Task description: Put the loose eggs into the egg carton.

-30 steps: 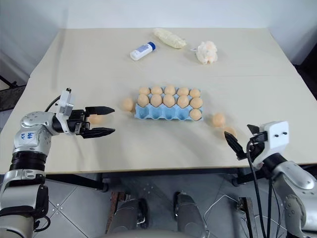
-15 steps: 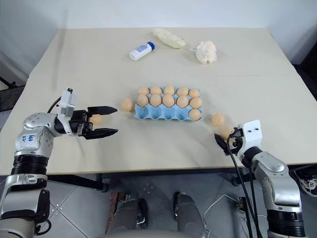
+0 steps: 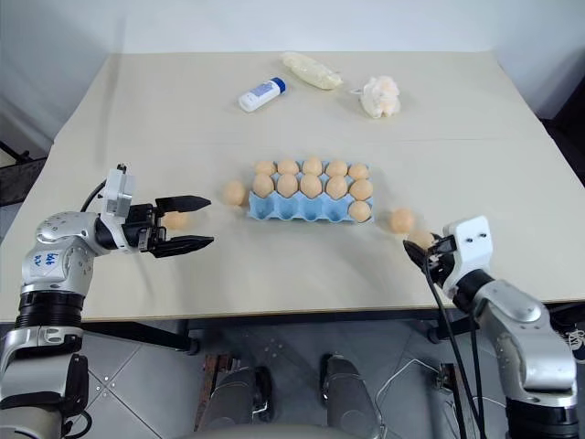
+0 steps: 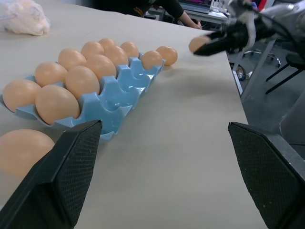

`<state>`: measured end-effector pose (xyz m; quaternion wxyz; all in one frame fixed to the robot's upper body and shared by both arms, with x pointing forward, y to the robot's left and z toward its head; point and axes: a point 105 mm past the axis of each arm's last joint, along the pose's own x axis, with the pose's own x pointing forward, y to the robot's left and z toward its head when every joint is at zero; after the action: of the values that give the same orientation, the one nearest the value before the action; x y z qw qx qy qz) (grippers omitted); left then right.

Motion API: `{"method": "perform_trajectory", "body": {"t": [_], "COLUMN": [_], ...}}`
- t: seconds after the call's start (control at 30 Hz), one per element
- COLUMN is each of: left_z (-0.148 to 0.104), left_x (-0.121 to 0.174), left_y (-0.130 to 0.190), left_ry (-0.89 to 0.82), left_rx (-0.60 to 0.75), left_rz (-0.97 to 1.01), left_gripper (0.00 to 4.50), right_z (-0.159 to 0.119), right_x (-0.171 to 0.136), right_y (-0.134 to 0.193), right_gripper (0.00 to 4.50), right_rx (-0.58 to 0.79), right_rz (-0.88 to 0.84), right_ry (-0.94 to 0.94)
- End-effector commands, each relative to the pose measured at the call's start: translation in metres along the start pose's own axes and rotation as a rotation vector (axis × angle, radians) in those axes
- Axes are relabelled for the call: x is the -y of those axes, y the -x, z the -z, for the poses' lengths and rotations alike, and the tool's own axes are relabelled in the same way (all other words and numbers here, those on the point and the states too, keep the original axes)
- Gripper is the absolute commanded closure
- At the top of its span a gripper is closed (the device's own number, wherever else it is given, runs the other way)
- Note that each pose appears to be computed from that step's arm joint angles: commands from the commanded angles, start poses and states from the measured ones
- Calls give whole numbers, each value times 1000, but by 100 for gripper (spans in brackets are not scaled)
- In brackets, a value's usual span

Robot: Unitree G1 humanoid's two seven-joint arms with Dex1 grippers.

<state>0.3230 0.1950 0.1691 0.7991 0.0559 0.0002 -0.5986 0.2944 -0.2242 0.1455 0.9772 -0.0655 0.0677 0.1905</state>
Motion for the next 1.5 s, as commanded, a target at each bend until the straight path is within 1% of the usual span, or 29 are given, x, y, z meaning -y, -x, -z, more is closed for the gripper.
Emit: {"method": "perform_trajectory", "body": {"t": [0.03,0.13,0.2,0.33,0.43,0.67,0.8,0.87,0.93,1.07,1.17,1.3,1.37,1.5], "left_z": [-13,-14,-15,-19,-18,-7,1,4,7,11,11,8,6,6], "left_x": [0,-1,-2,-4,-6,-2,0,0,0,-3,-5,-9,-10,-11], "left_y": [5,4,2,1,7,16,16,15,14,10,7,5,3,1], "left_ry": [-51,-56,-62,-90,-91,-86,-75,-67,-56,-43,-42,-48,-52,-54], "left_rx": [17,20,27,48,62,35,9,-5,-33,-67,-80,-80,-77,-74], "left_rz": [-11,-16,-19,-37,-78,-106,-116,-119,-119,-114,-112,-110,-107,-97], "left_gripper": [0,0,0,0,0,0,0,0,0,0,0,0,0,0], "right_z": [-34,-53,-60,-66,-67,-59,-55,-53,-52,-54,-57,-67,-73,-73], "right_x": [-12,-25,-37,-57,-74,-88,-87,-85,-83,-81,-80,-71,-65,-49], "right_y": [-7,-28,-49,-84,-103,-114,-114,-113,-112,-107,-103,-89,-78,-51], "right_gripper": [283,283,283,283,283,283,283,211,154,5,2,2,2,2], "right_rx": [76,125,149,152,152,127,113,106,98,100,112,141,172,192], "right_rz": [-74,-123,-158,-205,-253,-307,-310,-309,-312,-315,-313,-287,-274,-244], "right_ry": [43,48,37,50,67,79,97,102,106,117,125,133,145,148]}}
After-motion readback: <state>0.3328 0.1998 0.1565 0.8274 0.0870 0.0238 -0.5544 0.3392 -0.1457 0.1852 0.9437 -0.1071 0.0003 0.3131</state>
